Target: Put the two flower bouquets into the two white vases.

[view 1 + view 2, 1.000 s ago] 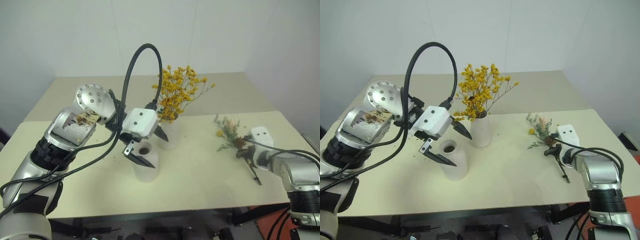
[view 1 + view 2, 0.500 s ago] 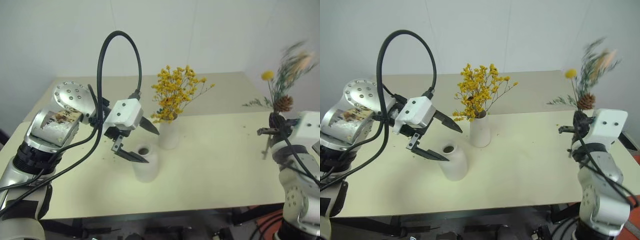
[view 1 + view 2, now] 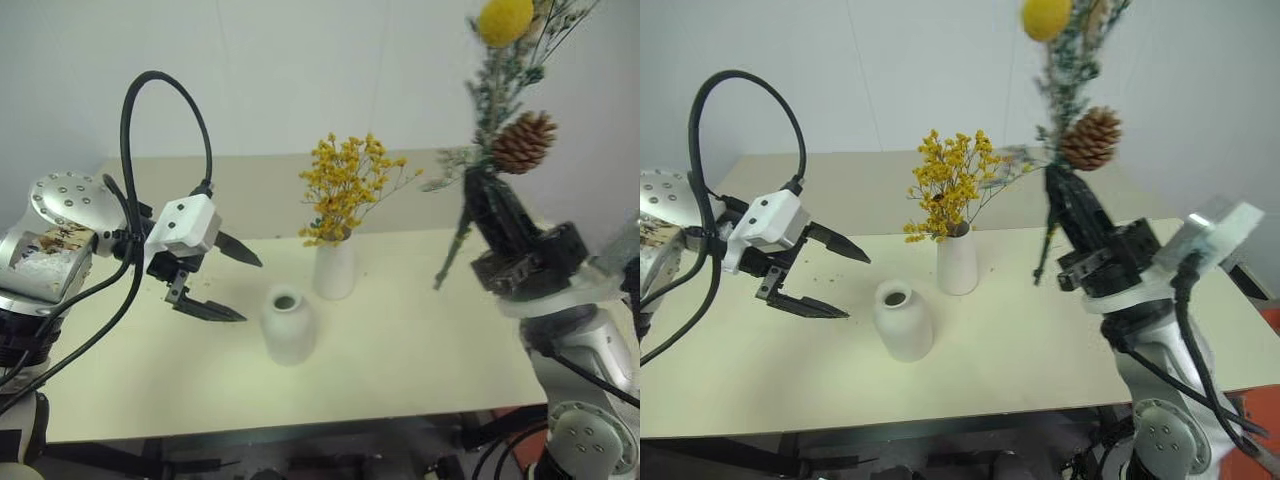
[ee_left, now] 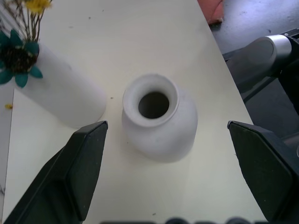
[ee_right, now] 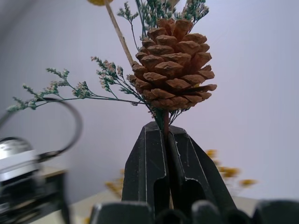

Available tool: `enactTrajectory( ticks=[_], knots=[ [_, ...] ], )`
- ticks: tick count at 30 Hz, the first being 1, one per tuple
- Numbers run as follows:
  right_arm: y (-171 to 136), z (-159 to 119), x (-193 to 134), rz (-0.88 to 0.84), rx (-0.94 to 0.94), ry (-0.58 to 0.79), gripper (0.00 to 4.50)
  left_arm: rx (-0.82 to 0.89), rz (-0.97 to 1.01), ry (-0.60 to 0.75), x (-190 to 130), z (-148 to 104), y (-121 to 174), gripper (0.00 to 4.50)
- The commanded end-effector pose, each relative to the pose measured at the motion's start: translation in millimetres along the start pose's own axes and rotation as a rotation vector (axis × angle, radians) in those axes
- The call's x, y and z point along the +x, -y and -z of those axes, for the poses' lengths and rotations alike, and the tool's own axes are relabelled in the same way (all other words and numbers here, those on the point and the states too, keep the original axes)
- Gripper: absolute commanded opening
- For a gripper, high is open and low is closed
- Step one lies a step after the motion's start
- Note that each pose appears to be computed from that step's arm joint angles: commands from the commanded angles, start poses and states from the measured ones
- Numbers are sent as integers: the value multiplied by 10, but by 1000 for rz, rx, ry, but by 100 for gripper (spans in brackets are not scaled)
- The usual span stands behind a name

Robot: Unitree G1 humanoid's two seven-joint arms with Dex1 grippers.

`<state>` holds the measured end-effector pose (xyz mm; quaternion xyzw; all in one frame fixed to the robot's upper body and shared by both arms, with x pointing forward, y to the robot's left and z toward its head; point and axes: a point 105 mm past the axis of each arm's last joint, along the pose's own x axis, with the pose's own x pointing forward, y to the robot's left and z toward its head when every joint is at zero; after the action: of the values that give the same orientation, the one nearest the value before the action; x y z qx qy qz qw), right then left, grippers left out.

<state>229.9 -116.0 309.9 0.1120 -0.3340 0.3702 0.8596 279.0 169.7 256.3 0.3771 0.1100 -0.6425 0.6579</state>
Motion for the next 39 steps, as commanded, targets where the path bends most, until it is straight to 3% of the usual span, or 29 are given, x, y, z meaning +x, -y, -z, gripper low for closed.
enactTrajectory(
  ticks=[1,11,23,30,39],
  knots=[
    [-181,32,179,-180,82,54,2,33,-39,-1,-138,-14,11,450],
    [-409,401,625,-394,268,114,2,-22,-76,-14,-212,146,98,450],
    [-570,675,937,-473,344,153,2,-99,-133,-31,-280,371,197,450],
    [-657,920,976,-469,374,125,2,-132,-184,1,-281,412,169,450],
    [-690,1050,926,-470,391,94,2,-145,-233,127,-274,279,112,450]
  ],
)
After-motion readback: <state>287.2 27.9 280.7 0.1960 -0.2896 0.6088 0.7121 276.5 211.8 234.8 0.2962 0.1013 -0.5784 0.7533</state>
